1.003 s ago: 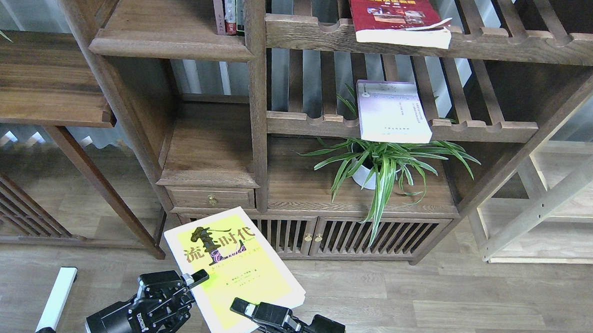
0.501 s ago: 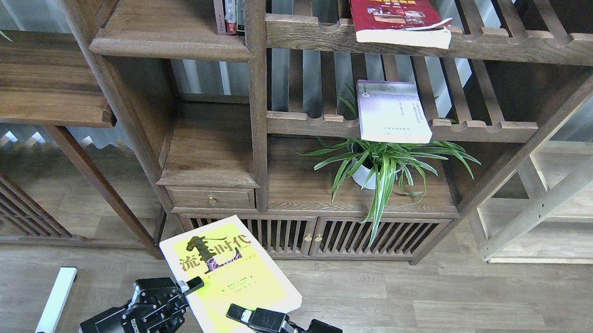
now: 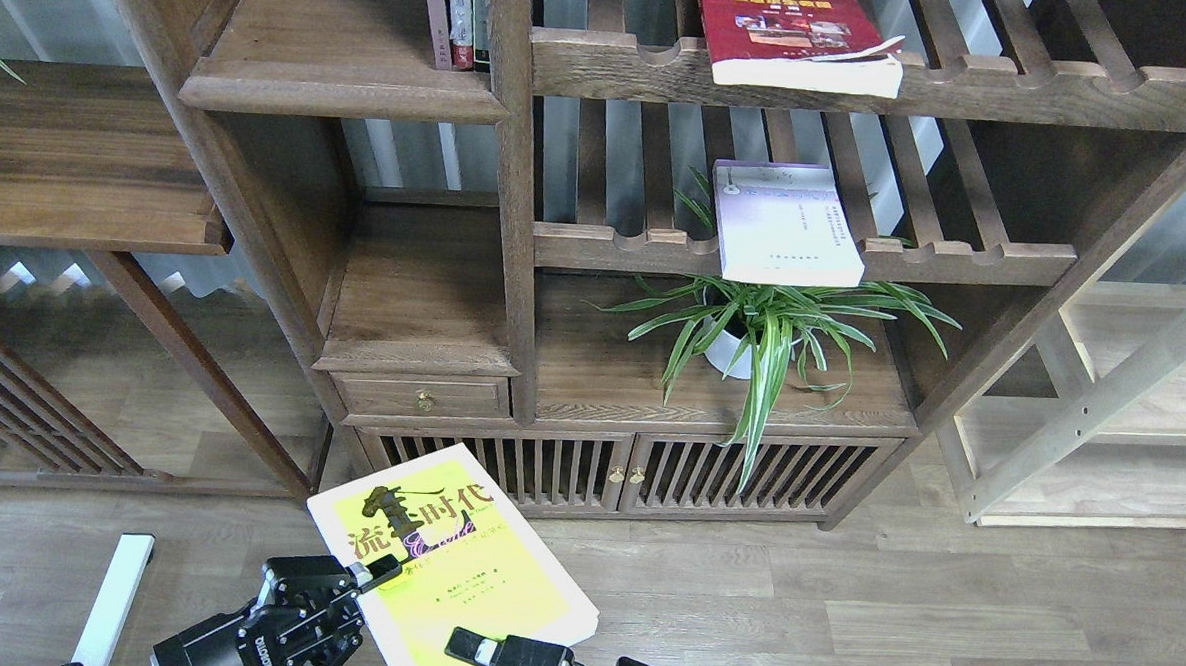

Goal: Organize books on shelf
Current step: 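Grasp the book with the left gripper and release the right gripper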

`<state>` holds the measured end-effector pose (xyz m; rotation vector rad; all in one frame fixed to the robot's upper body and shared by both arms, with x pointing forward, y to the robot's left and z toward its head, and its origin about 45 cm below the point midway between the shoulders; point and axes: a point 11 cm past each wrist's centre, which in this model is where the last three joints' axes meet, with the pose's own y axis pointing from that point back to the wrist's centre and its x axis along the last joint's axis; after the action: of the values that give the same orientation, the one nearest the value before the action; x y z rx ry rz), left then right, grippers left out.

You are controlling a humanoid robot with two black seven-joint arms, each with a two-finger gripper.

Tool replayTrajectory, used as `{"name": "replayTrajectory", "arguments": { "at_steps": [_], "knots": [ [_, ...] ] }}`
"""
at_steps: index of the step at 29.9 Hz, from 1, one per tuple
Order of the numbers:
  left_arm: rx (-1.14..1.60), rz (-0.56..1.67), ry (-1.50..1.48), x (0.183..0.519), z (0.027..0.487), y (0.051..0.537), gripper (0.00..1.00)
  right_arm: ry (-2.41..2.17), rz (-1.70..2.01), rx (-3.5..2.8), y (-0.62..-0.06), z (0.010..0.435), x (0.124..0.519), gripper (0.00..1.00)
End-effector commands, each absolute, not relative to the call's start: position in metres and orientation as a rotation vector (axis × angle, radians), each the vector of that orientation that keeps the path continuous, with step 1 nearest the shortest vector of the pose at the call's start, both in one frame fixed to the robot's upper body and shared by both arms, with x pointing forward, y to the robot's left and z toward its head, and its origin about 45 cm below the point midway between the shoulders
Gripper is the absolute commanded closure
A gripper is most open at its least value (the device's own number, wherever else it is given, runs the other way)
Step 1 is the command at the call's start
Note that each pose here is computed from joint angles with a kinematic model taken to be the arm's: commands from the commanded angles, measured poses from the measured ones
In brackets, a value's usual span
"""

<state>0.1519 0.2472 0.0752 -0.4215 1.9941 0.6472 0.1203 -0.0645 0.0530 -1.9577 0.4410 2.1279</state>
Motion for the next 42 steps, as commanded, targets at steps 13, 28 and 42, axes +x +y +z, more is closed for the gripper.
{"name": "replayTrajectory", "arguments": {
  "at_steps": [13, 28, 42],
  "knots": [
    [-0.411, 0.662, 2.006, 0.152, 0.082, 0.258, 0.87, 0.443, 2.129, -1.961, -0.065, 0.052, 0.12, 0.83],
    [-0.41, 0.607, 2.037, 0.147, 0.079, 0.237, 0.8, 0.43, 2.143, -1.965, -0.062, 0.052, 0.116, 0.83],
    [-0.428, 0.628, 2.066, 0.143, 0.079, 0.244, 0.95, 0.44, 2.132, -1.966, -0.064, 0.052, 0.119, 0.78]
  ]
}}
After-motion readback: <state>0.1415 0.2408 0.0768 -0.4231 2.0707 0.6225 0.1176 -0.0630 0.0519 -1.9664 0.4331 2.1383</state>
